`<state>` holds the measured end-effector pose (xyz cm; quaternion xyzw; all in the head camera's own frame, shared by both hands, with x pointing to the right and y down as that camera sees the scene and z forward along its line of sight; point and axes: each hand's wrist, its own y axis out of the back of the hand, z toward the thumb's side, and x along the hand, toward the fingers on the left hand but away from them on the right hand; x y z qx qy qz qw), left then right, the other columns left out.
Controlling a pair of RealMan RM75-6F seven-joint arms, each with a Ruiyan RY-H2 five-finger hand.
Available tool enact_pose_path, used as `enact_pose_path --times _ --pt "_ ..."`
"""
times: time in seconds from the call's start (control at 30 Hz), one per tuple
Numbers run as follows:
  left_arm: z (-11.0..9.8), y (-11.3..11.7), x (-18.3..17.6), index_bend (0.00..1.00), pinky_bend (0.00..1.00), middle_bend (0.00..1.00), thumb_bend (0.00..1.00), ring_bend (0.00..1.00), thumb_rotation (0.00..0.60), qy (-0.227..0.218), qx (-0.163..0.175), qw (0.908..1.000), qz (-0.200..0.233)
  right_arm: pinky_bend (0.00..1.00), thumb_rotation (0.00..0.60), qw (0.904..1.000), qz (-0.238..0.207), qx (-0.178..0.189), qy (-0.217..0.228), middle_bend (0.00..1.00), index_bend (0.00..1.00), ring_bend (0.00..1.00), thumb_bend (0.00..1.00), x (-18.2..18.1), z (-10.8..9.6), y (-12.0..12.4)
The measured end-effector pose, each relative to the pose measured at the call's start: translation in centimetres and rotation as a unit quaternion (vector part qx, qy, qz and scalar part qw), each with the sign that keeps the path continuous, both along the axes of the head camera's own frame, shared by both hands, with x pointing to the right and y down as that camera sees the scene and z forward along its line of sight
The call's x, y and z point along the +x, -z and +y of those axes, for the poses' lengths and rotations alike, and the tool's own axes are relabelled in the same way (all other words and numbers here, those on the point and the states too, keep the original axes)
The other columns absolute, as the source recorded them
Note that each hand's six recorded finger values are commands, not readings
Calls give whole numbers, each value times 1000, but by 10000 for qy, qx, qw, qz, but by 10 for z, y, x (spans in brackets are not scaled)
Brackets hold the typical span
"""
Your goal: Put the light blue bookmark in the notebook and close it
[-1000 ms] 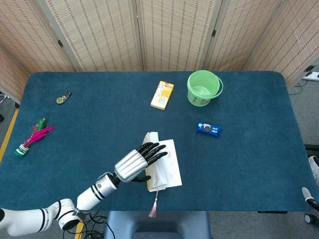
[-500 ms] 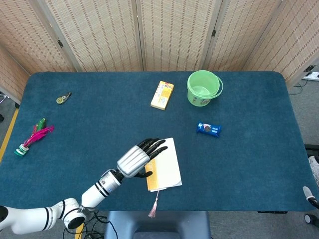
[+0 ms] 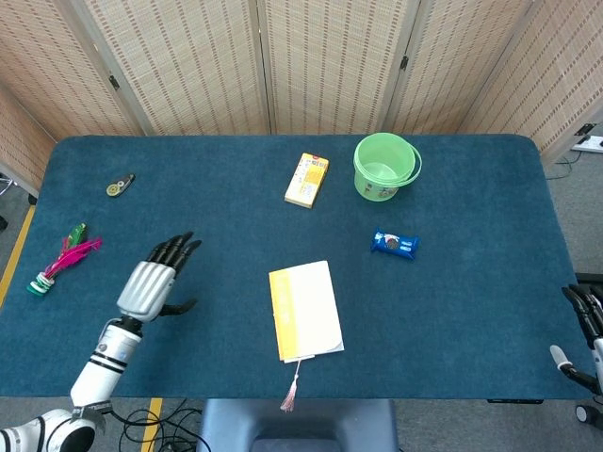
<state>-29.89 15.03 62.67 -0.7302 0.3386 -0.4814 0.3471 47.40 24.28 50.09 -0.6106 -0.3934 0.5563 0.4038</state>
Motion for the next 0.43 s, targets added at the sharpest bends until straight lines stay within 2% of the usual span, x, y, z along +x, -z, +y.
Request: enact_pose_path --times 0.23,0.43 --pt "24 25 -73 83 149 8 245 0 600 929 247 9939 -537 75 600 9994 -141 -269 181 106 65 51 232 -8 -10 -19" --pt "55 44 -111 89 149 8 245 0 600 1271 368 9875 -856 75 600 9980 -394 -408 280 106 65 51 224 -18 -17 -29"
